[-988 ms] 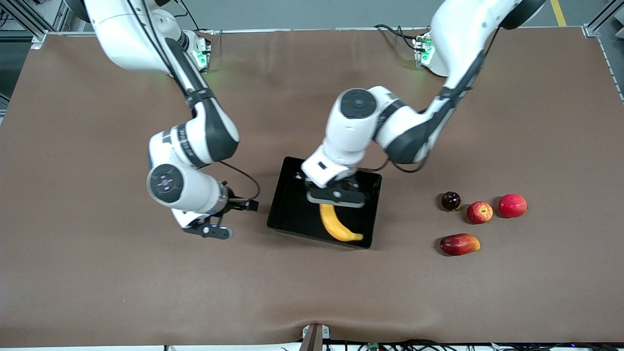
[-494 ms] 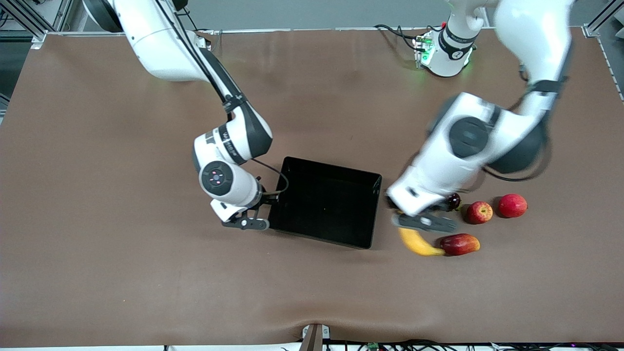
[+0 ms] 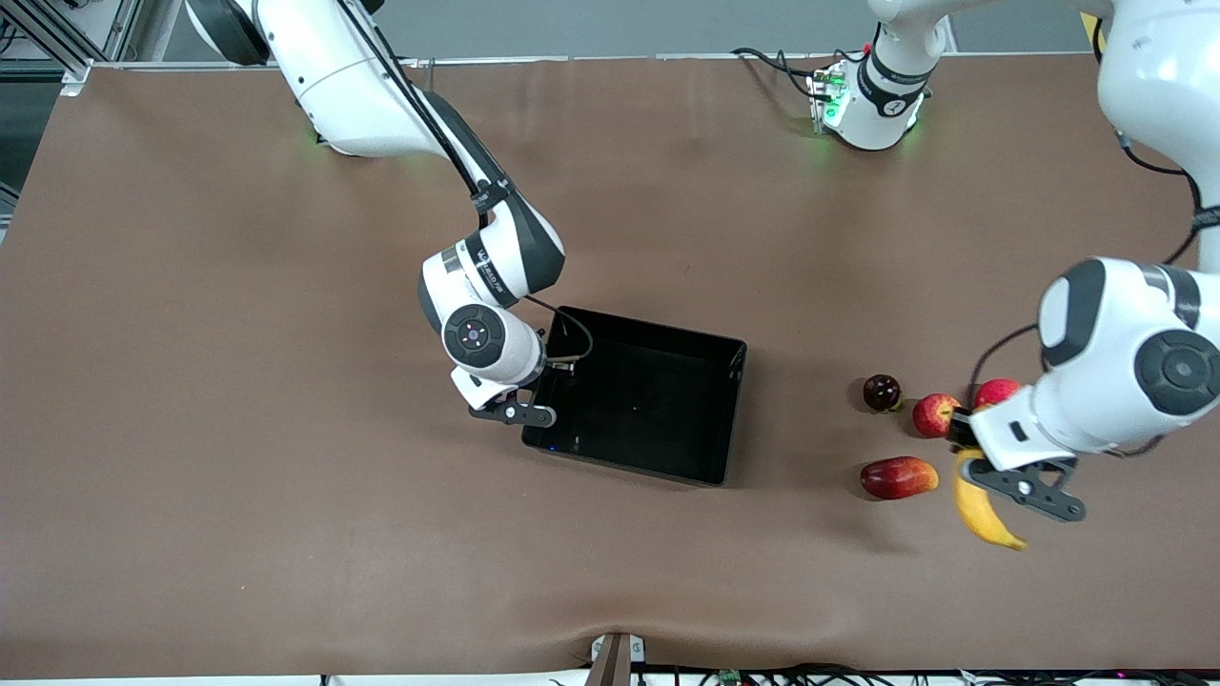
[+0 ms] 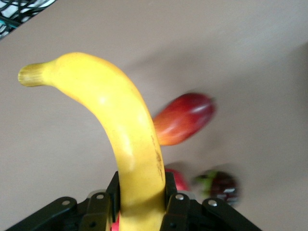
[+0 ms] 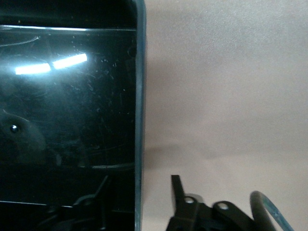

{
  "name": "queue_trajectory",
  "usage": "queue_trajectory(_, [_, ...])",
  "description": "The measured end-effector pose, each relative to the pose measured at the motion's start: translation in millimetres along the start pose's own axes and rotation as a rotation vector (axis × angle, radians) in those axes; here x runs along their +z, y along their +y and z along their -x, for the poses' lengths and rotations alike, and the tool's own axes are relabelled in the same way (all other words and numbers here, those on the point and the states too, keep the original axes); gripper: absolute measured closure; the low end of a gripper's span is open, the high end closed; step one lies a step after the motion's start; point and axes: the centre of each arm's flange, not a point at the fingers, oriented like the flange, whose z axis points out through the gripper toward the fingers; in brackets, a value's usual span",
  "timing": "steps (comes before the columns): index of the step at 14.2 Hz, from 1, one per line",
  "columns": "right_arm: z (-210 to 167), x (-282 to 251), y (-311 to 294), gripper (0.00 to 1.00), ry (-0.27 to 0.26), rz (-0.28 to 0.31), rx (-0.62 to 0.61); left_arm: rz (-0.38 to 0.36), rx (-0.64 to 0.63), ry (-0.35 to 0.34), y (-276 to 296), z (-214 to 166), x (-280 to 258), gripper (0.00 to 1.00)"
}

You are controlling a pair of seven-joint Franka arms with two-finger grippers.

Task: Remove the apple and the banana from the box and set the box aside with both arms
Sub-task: 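Lower the banana beside the mango while the right gripper drags the tray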

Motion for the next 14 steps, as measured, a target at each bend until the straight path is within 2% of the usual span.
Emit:
queue_trajectory(4, [-7.9, -11.6, 3.4, 0.95, 0.020, -0.018, 0.018, -0.029, 0.277, 0.028, -45.8, 16.7, 61.5, 0.62])
queue_trajectory(6, [-18.9, -26.1, 12.8, 0.94, 0.038, -0.030, 0.033, -0.052, 0.412, 0.055, -59.0, 20.7, 87.0, 0.62])
queue_trajectory(8, [-46.6, -55.3, 57.3, 0.94, 0.025, -0.026, 0.052, -0.053, 0.469, 0.066, -67.5, 26.5, 113.7, 0.62])
queue_trajectory(11, [-96.1, -117.0, 184.6, 0.94, -0.034, -0.040, 0.006, 0.012, 0.443, 0.070, -67.3, 36.4, 150.4, 0.62])
queue_trajectory(14, [-126.7, -143.7, 300.8, 0.94, -0.032, -0.066, -0.103, 0.061, 0.412, 0.068, -67.6, 48.2, 168.7, 0.62])
